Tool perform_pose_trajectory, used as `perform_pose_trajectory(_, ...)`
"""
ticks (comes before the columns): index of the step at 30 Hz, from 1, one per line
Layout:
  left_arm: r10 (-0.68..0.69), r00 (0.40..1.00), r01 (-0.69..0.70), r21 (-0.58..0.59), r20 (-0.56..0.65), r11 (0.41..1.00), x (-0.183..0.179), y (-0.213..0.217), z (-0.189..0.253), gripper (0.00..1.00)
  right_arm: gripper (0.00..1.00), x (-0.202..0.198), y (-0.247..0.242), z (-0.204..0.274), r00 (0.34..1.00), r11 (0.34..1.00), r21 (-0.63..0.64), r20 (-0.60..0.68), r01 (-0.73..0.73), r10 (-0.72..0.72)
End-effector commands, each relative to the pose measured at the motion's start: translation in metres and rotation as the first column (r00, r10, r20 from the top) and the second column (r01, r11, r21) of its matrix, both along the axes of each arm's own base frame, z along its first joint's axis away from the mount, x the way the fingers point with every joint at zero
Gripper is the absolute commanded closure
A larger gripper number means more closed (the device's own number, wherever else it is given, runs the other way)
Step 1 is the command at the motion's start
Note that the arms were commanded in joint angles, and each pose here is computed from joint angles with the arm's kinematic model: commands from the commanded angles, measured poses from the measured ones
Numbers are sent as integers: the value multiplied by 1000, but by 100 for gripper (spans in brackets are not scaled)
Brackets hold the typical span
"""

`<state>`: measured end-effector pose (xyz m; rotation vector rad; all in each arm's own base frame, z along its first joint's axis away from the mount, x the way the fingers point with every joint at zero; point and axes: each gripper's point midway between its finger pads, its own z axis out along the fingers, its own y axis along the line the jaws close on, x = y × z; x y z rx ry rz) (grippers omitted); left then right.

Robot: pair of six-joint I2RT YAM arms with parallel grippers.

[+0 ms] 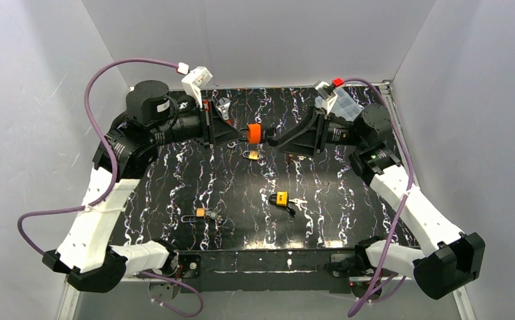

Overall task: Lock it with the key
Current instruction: Lock the lock.

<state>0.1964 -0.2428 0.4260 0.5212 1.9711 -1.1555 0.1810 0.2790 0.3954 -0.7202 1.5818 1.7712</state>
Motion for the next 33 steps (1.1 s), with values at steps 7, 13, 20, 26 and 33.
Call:
perform_pose_trajectory(7,-50,998,52,-54,36,997,-4,-7,22,100,36,8,9,14,990,996,-40,120,82,-77)
perform_pose_trajectory(13,-54,998,56,-58,40,997,-5,-7,26,100,37,24,0,7,961,969,-85,174,232,-215)
perform_pose_trajectory(20,-65,997,66,-62,31,996,-5,-10,27,100,36,27,-3,6,952,962,-92,192,258,-237)
perform_pose_trajectory(26,-74,997,76,-71,21,995,-4,-12,27,100,36,27,0,10,951,964,-84,203,254,-233)
perform_pose_trajectory(33,-75,997,76,-72,17,994,-3,-13,26,100,40,27,5,15,951,967,-75,213,244,-224)
